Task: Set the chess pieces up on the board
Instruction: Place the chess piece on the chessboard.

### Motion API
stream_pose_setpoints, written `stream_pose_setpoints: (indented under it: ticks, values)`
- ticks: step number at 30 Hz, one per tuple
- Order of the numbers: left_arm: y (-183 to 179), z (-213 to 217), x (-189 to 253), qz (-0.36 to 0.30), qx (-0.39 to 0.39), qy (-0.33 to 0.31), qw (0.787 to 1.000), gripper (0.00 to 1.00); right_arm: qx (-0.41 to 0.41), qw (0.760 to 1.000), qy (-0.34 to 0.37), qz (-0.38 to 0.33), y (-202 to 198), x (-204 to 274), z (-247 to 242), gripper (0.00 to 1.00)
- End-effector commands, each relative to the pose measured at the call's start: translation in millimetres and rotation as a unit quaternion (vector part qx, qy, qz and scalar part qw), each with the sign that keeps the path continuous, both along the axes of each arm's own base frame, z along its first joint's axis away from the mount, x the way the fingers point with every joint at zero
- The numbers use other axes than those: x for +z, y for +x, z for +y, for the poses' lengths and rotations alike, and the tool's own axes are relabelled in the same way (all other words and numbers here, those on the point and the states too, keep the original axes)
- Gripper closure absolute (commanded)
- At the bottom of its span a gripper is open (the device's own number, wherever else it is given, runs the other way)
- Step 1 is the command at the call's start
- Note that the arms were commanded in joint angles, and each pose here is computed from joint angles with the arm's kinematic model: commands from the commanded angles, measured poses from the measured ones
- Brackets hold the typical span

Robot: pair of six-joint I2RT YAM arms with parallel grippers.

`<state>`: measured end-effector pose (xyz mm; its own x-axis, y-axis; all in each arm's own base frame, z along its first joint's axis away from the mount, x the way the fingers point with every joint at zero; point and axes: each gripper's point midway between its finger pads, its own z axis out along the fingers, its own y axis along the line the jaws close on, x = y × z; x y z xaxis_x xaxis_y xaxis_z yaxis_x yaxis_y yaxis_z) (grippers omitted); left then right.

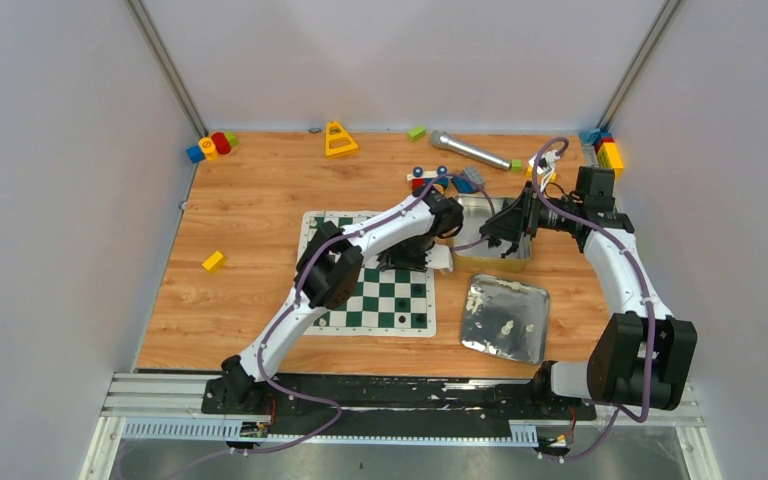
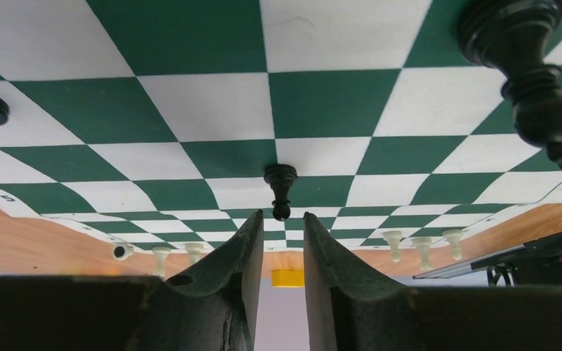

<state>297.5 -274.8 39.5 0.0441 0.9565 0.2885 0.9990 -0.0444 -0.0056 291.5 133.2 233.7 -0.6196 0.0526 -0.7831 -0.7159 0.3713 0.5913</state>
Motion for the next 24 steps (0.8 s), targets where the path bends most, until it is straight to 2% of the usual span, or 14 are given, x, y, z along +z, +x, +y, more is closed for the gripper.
stream_pose_setpoints:
  ticks: [1,12,20,24]
  values:
    - [-8,-1,46,-0.023,0.01,-0.047,0.999,0.66,0.01,1.0,0.003,-0.026,-1,6,0,0.42]
    - [-11,-22,49,0.001,0.083,-0.197,0.977,0.59,0.008,1.0,0.003,-0.021,0,4,0,0.42]
    - [1,-19,29,0.004,0.125,-0.216,0.968,0.55,0.007,1.0,0.003,-0.019,0,3,-1,0.42]
    - [4,-18,20,0.004,0.138,-0.221,0.966,0.59,0.007,1.0,0.002,-0.019,1,2,-1,0.42]
